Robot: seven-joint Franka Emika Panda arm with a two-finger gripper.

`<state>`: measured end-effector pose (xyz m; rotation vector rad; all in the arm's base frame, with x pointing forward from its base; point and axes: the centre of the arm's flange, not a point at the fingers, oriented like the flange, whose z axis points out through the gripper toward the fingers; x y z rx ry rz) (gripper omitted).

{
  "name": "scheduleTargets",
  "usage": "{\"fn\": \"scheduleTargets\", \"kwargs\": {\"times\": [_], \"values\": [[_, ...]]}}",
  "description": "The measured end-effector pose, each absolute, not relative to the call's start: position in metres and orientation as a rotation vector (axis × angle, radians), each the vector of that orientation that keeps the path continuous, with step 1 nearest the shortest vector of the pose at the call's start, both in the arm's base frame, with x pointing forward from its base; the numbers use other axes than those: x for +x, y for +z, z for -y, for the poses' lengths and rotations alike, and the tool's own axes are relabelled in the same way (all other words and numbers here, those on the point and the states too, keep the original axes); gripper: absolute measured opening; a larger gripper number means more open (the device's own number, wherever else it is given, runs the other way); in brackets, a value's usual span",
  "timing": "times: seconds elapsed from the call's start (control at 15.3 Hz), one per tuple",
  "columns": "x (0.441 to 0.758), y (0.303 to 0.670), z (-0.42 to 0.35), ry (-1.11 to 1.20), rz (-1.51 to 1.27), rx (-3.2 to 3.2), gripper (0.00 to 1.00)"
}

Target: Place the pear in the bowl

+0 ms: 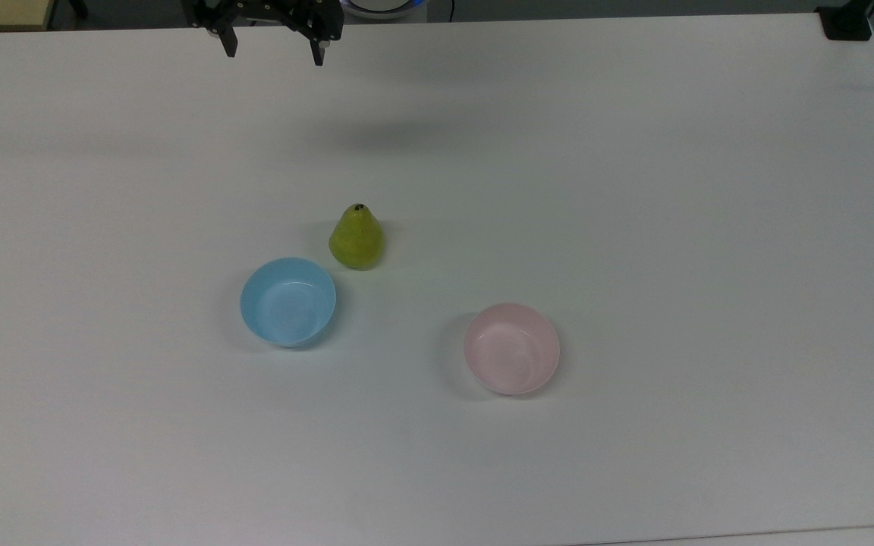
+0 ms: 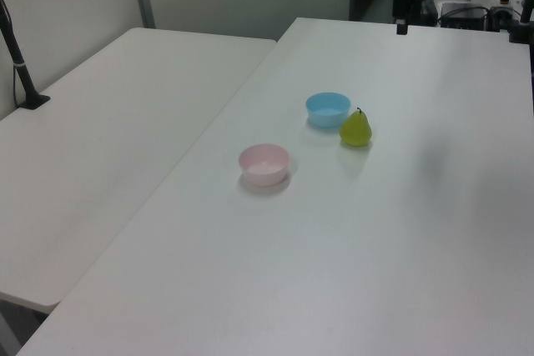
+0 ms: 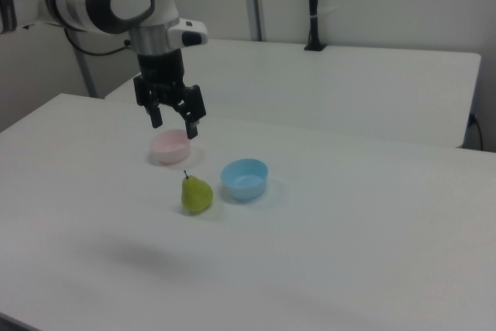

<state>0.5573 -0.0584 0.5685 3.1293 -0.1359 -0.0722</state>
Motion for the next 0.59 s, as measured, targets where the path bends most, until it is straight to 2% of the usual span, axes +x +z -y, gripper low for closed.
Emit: {"fn": "scheduleTargets", "kwargs": {"times": [0.59], "values": [[0.557, 0.572, 0.058, -0.074, 0.136, 3.129, 1.00]]}}
